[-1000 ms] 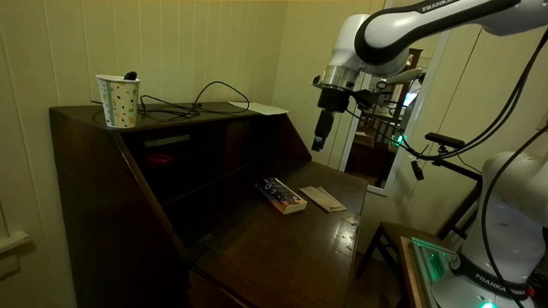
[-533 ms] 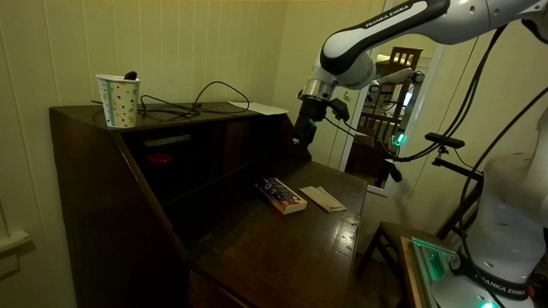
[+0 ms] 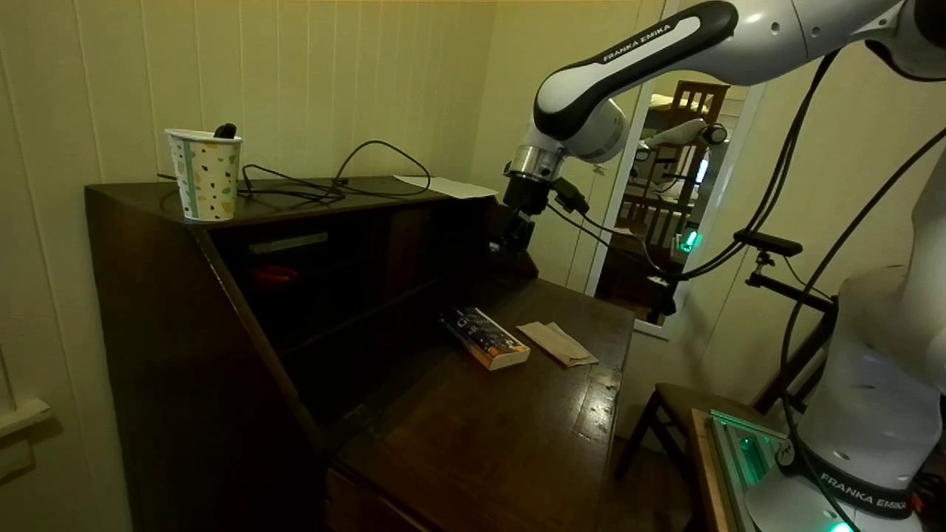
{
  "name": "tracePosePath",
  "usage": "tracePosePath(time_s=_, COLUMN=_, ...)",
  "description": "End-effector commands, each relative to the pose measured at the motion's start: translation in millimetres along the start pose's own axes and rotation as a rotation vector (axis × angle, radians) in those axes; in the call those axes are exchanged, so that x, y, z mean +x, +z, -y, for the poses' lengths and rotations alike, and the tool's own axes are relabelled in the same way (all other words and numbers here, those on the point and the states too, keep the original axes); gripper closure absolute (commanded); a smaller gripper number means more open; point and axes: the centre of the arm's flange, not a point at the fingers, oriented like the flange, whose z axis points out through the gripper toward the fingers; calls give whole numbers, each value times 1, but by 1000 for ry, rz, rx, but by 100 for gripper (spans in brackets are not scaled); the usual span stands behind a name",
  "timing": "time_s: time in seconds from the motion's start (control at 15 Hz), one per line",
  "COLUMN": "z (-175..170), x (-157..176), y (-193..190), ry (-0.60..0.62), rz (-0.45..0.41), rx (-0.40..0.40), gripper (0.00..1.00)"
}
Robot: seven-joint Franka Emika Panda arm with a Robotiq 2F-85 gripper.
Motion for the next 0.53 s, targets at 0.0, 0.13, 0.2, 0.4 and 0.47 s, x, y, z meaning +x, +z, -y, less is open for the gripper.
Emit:
tracePosePath(time_s=0.0, z=-21, x=26, y=33, ry=87, rz=-63, rx=-82, gripper=0)
tracePosePath(time_s=0.13, z=-33, x=36, y=52, ry=173, rz=-47, rx=-157, gripper=0)
tracePosePath(time_s=0.2, z=-38, x=38, y=61, ry=204, rz=-15, rx=-193, gripper=0)
tracePosePath(time_s=0.4, z=-51, x=40, y=87, ry=294, rz=77, rx=-286, gripper=0)
tracePosePath(time_s=0.47, z=-54, x=40, y=92, ry=313, rz=103, rx=-308, gripper=0)
